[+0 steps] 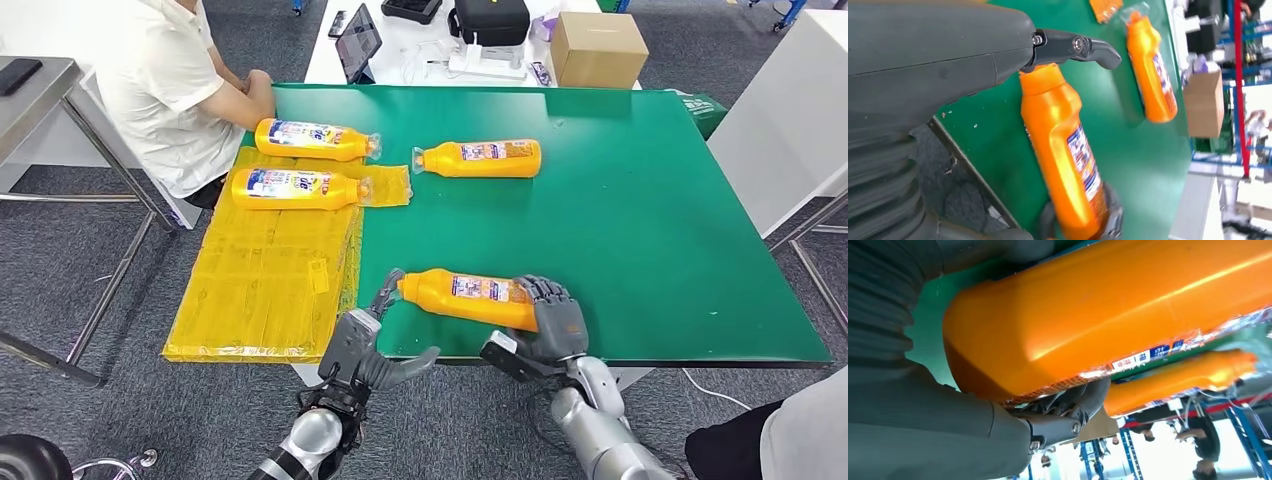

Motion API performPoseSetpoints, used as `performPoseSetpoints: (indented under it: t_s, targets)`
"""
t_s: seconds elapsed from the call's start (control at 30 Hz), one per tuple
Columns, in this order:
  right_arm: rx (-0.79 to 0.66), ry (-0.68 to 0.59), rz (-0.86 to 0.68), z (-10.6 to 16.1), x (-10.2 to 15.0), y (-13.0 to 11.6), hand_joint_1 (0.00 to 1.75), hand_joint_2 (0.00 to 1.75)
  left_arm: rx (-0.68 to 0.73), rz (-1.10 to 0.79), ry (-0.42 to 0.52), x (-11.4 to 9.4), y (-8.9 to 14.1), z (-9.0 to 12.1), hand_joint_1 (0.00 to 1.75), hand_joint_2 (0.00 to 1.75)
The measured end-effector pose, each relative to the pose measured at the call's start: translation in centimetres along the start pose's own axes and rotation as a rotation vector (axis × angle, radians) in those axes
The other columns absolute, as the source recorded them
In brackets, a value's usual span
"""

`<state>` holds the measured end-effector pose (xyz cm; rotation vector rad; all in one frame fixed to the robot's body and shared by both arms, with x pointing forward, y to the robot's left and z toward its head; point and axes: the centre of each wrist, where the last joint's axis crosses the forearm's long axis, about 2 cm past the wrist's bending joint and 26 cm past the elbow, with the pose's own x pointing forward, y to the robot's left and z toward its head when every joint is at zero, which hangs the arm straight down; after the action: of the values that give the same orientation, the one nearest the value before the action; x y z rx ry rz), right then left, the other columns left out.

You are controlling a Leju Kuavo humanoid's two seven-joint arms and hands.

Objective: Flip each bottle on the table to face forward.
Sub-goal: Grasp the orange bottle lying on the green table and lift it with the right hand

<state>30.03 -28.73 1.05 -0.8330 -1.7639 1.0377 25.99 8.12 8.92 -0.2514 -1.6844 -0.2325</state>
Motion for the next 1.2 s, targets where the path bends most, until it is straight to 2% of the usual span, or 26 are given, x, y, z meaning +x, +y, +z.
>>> performPoseSetpoints:
  t_s: [0.1, 0.23, 0.33, 0.43, 0.7, 0.9, 1.2]
  targets:
    - [-0.055, 0.034, -0.072, 0.6, 0.7, 0.4, 1.75, 1.75, 0.024, 0.084, 0.030, -0.3, 0.0, 0.4, 0.00, 1.75]
    - [-0.164, 0.112, -0.225, 1.5, 2.2, 0.9, 1.75, 1.75, 0.089, 0.300, 0.099, -0.7, 0.2, 1.2, 0.00, 1.75]
    - [-0.208, 0.100, -0.288, 1.7, 3.6, 1.1, 1.75, 1.75, 0.126, 0.425, 0.132, -0.6, 0.3, 1.6, 0.00, 1.75]
    - [-0.236, 0.056, -0.324, 1.7, 5.1, 1.0, 1.75, 1.75, 0.156, 0.494, 0.121, -0.3, 0.4, 1.9, 0.00, 1.75]
    - [-0.280, 0.001, -0.370, 1.9, 7.6, 0.9, 1.75, 1.75, 0.173, 0.515, 0.012, 1.4, 0.6, 2.3, 0.00, 1.75]
    - [-0.248, -0.061, -0.424, 2.0, 9.7, 1.3, 1.75, 1.75, 0.086, 0.507, -0.031, 2.1, 0.1, 2.9, 0.00, 1.75]
    - [-0.178, -0.166, -0.518, 2.0, 13.4, 2.0, 1.74, 1.75, 0.009, 0.466, -0.041, 2.3, 0.1, 3.7, 0.00, 1.75]
